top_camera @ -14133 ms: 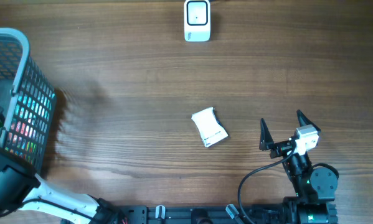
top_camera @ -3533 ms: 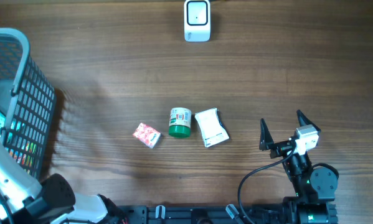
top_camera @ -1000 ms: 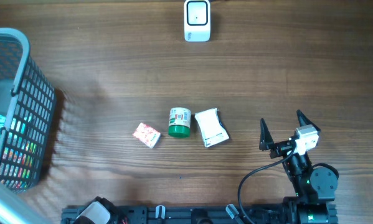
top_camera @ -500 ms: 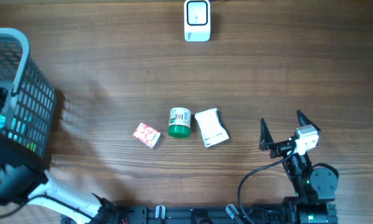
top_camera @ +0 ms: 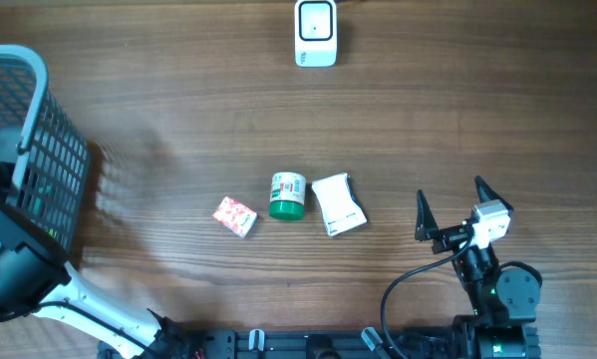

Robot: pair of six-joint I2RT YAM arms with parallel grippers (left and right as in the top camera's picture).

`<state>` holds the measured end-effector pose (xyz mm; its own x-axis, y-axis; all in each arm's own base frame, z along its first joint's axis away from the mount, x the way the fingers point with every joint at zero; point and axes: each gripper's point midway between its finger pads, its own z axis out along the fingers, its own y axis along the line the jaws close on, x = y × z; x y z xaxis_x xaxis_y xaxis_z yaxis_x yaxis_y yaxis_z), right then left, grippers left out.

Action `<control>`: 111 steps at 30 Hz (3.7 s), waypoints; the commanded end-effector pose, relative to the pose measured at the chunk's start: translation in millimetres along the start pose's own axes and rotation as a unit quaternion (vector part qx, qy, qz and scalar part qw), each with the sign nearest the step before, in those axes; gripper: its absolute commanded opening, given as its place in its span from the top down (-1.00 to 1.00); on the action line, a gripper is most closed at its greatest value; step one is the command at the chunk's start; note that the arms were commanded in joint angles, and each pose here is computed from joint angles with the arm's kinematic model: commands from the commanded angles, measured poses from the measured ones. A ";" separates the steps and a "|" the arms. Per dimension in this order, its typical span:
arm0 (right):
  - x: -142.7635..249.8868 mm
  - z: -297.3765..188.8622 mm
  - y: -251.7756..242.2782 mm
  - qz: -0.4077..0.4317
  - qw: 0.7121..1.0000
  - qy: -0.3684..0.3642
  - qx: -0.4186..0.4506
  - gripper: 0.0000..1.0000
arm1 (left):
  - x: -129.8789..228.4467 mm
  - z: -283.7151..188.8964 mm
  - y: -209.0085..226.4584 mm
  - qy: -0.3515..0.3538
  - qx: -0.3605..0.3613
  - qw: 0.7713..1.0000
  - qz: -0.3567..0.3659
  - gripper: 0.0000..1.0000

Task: Scan the item barcode
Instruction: 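Return the left gripper into the basket and grasp the Zappy wipes pack, then carry the mint-green wipes pack out and drop it beside the jar, then reach into the basket and grasp the Haribo Worms bag with the left gripper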

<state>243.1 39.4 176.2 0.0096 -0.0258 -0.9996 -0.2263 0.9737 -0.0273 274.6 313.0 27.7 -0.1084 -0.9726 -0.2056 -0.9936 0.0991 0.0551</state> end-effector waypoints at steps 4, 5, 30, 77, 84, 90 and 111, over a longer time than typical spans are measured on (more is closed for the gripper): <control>-1.3 -0.2 -1.3 0.003 1.000 -0.003 0.005 -0.99 | -21.2 -37.6 1.6 -0.027 0.010 1.000 -0.012 0.40; -1.3 -0.2 -1.3 0.003 1.000 -0.003 0.005 -0.99 | -30.2 -55.3 -1.4 -0.041 0.022 0.999 -0.016 0.37; -1.3 -0.2 -1.3 0.003 1.000 -0.003 0.005 -0.99 | 305.4 -340.1 -76.9 -0.052 0.263 0.902 0.339 0.26; -1.3 -0.2 -1.3 0.003 1.000 -0.003 0.005 -1.00 | 297.8 -303.8 -90.5 -0.027 0.361 0.878 0.313 0.33; -1.3 -0.2 -1.3 0.003 1.000 -0.003 0.005 -1.00 | 309.5 -305.5 -85.9 -0.011 0.368 0.857 0.361 0.92; -1.3 -0.2 -1.3 0.003 1.000 -0.003 0.005 -1.00 | 268.2 -329.5 -87.0 -0.052 0.400 0.859 0.314 0.92; -1.3 -0.2 -1.3 0.003 1.000 -0.003 0.005 -0.99 | 34.2 -362.0 77.0 -0.268 0.297 0.903 -0.157 0.88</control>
<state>243.2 39.0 176.3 0.0099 -0.0258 -0.9996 -0.2237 0.9743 -0.0274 244.6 166.2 382.1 0.0773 -0.8113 -0.5795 -0.7204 0.3563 -0.5950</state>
